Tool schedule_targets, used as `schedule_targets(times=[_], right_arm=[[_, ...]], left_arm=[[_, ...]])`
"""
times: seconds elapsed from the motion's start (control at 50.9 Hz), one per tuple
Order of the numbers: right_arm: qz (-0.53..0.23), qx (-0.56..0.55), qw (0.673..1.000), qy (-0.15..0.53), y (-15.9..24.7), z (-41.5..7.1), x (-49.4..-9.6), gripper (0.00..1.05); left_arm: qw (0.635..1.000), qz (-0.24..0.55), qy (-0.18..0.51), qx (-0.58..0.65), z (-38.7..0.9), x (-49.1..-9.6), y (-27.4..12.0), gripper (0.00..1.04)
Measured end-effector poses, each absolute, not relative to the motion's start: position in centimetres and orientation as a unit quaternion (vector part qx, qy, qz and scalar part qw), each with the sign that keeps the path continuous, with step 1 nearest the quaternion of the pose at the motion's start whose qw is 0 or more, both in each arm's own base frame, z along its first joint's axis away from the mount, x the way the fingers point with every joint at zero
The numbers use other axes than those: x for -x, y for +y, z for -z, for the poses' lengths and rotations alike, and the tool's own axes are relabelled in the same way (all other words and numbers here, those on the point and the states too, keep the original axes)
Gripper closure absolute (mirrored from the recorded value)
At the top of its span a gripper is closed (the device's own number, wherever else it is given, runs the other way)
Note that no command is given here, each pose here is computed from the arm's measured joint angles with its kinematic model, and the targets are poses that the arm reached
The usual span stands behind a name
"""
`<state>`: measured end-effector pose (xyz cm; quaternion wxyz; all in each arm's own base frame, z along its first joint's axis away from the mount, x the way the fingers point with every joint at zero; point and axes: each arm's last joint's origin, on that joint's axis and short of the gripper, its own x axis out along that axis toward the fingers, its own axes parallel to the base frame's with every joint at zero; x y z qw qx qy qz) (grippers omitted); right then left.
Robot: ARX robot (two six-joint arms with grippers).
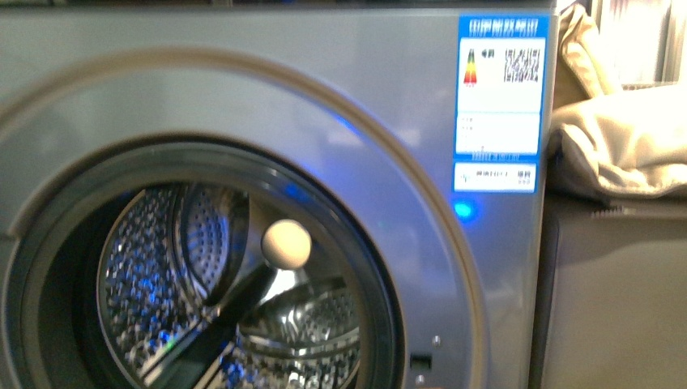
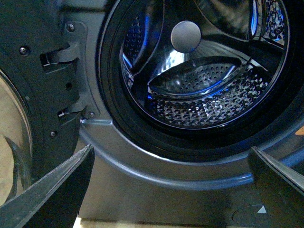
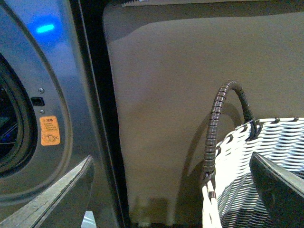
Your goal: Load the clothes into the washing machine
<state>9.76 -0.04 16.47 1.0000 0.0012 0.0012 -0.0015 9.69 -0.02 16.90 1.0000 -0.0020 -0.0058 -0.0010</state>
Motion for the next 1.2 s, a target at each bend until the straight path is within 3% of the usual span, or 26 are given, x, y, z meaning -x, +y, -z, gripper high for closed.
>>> schedule_targets(times=[0.393,0.472,0.59,0.983,1.199], right_arm=[[-0.003,-0.004,1.0,0.0,0.0,-16.5,-9.8,0.08],[-0.051,-0.028,0.998,-0.034,0.0,-17.2,-9.8,0.08],[-0.067,-0.044,0.995,-0.06,0.0,-17.9,-10.5,0.08],[-0.049,-0.031,0.993,-0.104,-1.9,-23.8,-16.1,0.08],[-0.025,-0.036,0.994,-0.096,-3.8,-28.3,-20.5,0.08]], left_arm=[[1.0,0.001,-0.006,0.002,-16.9,-9.7,0.0,0.07],[1.0,0.001,-0.006,0.002,-16.9,-9.7,0.0,0.07],[1.0,0.001,-0.006,0.002,-16.9,-9.7,0.0,0.07],[1.0,0.001,-0.006,0.002,-16.9,-9.7,0.0,0.07],[1.0,0.001,-0.006,0.002,-16.9,-9.7,0.0,0.07]])
